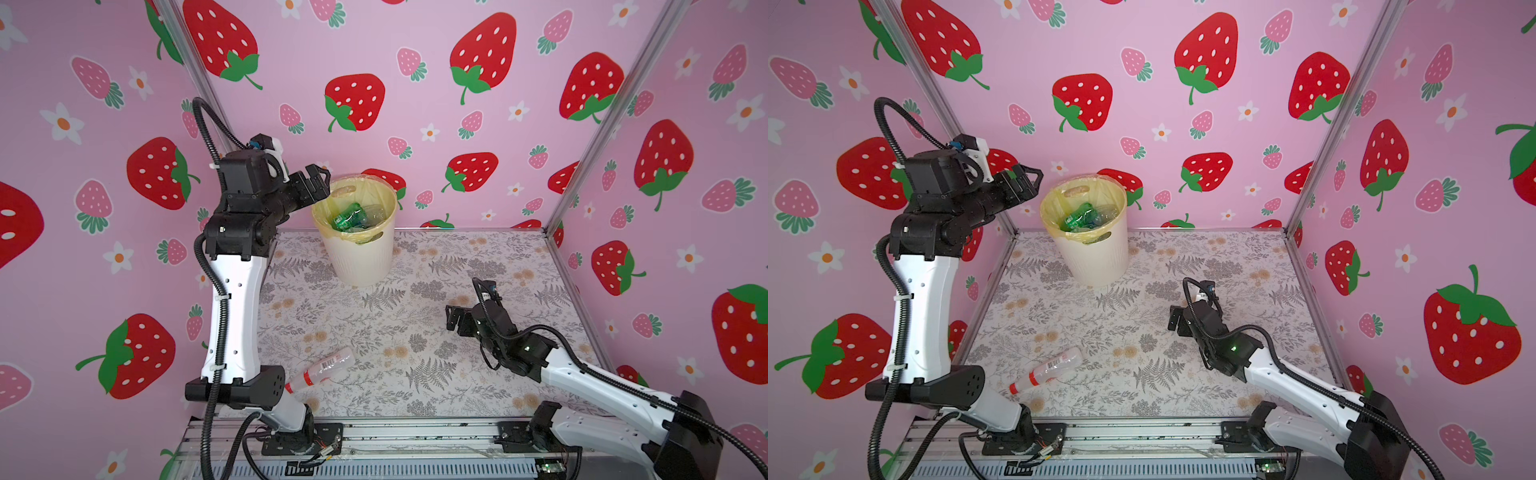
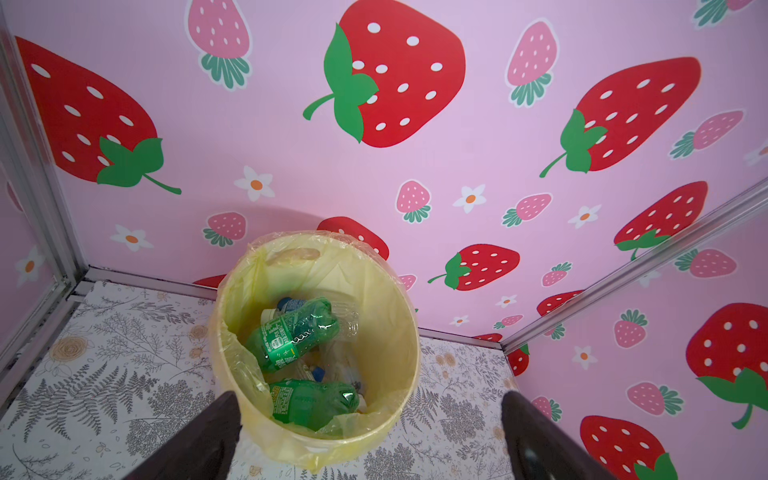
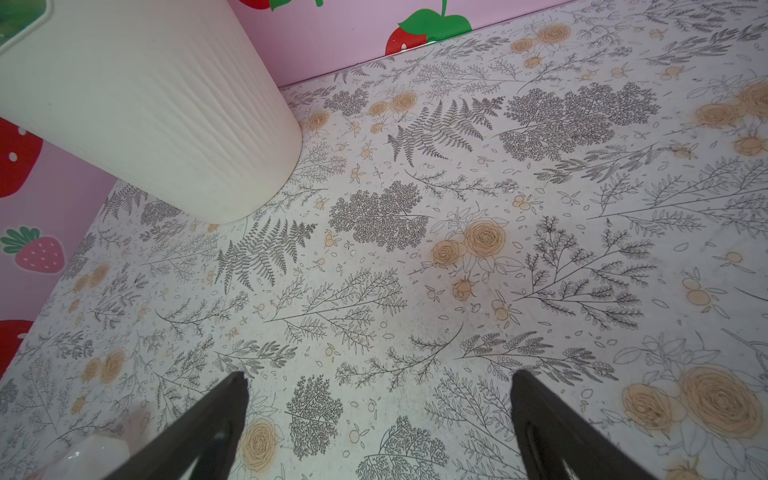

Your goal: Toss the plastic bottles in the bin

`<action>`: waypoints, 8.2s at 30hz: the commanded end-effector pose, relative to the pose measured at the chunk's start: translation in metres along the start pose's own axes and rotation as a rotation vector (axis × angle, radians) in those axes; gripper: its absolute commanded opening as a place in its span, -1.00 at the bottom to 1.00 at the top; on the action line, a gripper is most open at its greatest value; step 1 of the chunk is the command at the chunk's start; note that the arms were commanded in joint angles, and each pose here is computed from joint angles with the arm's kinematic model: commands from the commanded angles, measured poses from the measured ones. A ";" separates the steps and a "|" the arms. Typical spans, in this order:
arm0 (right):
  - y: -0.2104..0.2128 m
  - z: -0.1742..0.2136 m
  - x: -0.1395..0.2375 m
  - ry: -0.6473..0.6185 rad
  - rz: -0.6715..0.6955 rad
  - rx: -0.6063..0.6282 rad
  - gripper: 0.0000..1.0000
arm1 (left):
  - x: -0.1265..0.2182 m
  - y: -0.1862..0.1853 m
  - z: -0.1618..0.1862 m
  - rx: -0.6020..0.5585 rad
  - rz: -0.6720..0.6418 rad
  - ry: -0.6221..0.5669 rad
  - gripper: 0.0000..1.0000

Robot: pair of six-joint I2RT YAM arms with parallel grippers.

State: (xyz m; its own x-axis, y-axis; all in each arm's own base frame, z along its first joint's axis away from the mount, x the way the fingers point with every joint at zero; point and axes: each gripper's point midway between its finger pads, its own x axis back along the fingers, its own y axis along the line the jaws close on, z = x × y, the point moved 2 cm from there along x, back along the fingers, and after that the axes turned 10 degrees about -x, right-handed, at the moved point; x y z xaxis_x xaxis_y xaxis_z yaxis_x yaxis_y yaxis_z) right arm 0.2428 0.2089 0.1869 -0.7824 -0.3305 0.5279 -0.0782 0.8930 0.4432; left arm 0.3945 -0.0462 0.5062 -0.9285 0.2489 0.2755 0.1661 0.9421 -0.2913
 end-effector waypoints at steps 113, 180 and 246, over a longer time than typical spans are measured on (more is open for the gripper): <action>0.220 0.246 -0.057 0.412 -0.811 1.491 0.08 | 0.013 0.158 0.286 0.528 -0.284 0.448 0.98; 0.209 -0.094 -0.009 -0.285 -0.206 0.457 0.10 | 0.005 0.140 0.278 0.558 -0.141 0.402 0.98; 0.030 -0.162 -0.008 -0.274 -0.052 0.225 0.99 | 0.026 0.193 0.287 0.428 -0.496 0.358 0.98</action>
State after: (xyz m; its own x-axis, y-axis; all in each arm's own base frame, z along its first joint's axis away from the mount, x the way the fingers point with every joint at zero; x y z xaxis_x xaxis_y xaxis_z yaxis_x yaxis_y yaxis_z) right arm 0.3498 0.1963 0.3202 -0.9130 -0.2954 0.2815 -0.2294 0.9421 0.2445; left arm 0.3123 0.0570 0.1955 -0.7065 0.0784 0.7034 -0.3873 0.7890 -0.4769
